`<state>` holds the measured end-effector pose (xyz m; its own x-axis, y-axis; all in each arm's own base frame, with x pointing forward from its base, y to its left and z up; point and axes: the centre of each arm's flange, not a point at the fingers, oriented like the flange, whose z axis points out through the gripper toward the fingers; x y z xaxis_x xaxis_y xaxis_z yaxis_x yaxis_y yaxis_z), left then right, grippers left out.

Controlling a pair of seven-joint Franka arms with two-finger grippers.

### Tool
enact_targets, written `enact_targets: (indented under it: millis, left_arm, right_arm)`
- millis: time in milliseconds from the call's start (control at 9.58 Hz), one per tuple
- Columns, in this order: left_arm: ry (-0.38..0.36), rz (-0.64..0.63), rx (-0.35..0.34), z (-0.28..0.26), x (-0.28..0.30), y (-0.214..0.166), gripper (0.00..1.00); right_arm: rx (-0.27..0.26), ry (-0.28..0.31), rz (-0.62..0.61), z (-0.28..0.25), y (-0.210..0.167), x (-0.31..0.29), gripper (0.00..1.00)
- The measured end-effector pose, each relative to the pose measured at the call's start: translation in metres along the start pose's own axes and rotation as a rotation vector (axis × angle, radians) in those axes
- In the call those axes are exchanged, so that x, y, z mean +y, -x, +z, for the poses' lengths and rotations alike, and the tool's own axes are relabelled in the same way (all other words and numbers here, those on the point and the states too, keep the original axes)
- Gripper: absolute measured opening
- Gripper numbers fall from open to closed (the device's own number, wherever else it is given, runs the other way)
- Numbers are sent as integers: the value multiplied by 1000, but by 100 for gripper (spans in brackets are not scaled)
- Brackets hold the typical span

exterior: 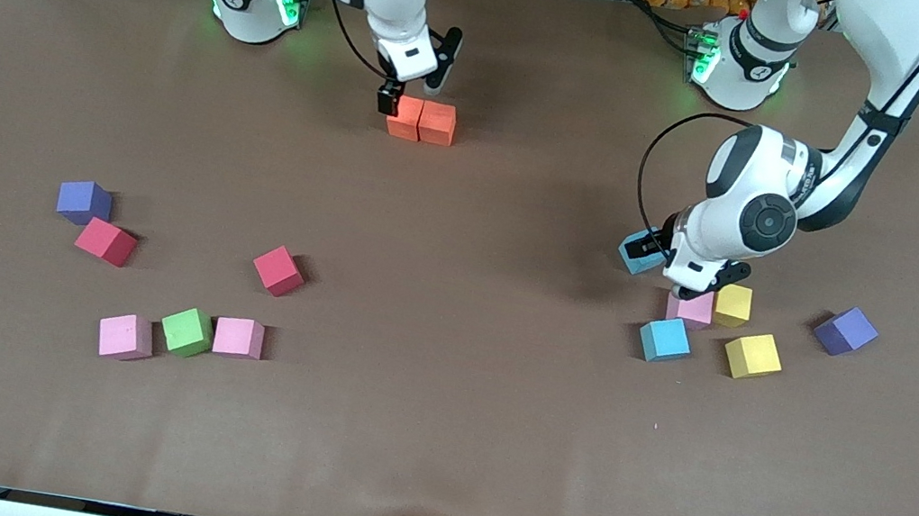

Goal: Form number 2 with 11 blocks
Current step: 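Grasp the cyan cube with the left gripper while the right withdraws, then carry the cyan cube with the left gripper while the right grasps red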

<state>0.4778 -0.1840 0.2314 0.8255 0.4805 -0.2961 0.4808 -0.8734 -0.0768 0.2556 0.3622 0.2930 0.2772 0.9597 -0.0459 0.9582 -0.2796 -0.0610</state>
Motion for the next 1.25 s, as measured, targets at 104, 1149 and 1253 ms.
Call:
enact_targets:
  millis: [104,1149,1253]
  left_arm:
    - [4,-1,0,6,0,-2,100]
    - [25,-218,1,40,51,44,62]
    - [35,-274,-21,41,71,75,62]
  right_arm:
    - [13,-9,53,-11,9,22,100]
    - [141,90,560,-37,122,251,100]
    - [132,89,594,-31,123,265,100]
